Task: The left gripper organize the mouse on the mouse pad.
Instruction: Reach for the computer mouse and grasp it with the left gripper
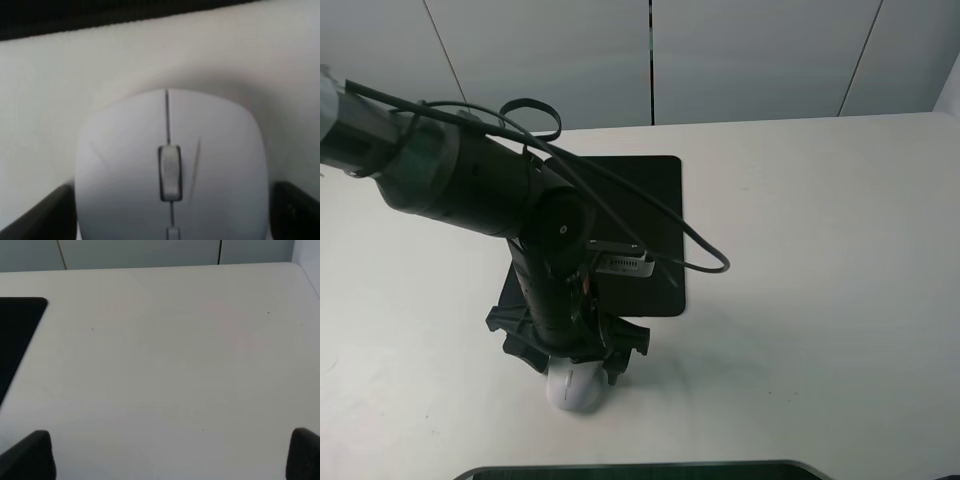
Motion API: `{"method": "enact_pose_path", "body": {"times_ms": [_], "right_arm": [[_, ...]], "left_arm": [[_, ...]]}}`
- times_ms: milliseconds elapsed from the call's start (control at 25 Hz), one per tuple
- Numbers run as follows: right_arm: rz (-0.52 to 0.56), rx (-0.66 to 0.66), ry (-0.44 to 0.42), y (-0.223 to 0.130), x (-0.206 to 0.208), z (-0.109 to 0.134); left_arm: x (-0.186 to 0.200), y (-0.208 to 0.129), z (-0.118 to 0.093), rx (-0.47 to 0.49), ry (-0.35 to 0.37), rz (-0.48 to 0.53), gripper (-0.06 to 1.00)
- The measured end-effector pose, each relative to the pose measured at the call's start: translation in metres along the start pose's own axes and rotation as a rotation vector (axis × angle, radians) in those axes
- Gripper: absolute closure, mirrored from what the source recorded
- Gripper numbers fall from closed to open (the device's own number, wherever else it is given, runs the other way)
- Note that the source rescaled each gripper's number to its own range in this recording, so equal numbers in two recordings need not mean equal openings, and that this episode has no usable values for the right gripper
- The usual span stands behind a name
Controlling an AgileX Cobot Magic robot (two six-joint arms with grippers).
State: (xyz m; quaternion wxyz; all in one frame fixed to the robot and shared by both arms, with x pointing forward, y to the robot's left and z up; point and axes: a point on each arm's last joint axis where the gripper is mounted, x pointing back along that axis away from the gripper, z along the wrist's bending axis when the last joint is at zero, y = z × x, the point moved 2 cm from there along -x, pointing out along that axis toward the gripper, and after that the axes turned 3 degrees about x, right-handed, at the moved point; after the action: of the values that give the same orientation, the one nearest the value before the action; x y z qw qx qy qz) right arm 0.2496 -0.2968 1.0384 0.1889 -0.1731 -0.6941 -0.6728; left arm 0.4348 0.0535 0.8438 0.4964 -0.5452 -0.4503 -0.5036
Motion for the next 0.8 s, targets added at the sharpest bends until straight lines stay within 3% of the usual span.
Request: {"method": "enact_pose_path", "body": {"times_ms": [800], "right_arm": [[0.000,0.000,0.000,0.0000,0.0000,0.0000]], "left_arm": [[0.0000,0.0004,-0.0013,0.007,-0.012,-0.004,-0.03]]}}
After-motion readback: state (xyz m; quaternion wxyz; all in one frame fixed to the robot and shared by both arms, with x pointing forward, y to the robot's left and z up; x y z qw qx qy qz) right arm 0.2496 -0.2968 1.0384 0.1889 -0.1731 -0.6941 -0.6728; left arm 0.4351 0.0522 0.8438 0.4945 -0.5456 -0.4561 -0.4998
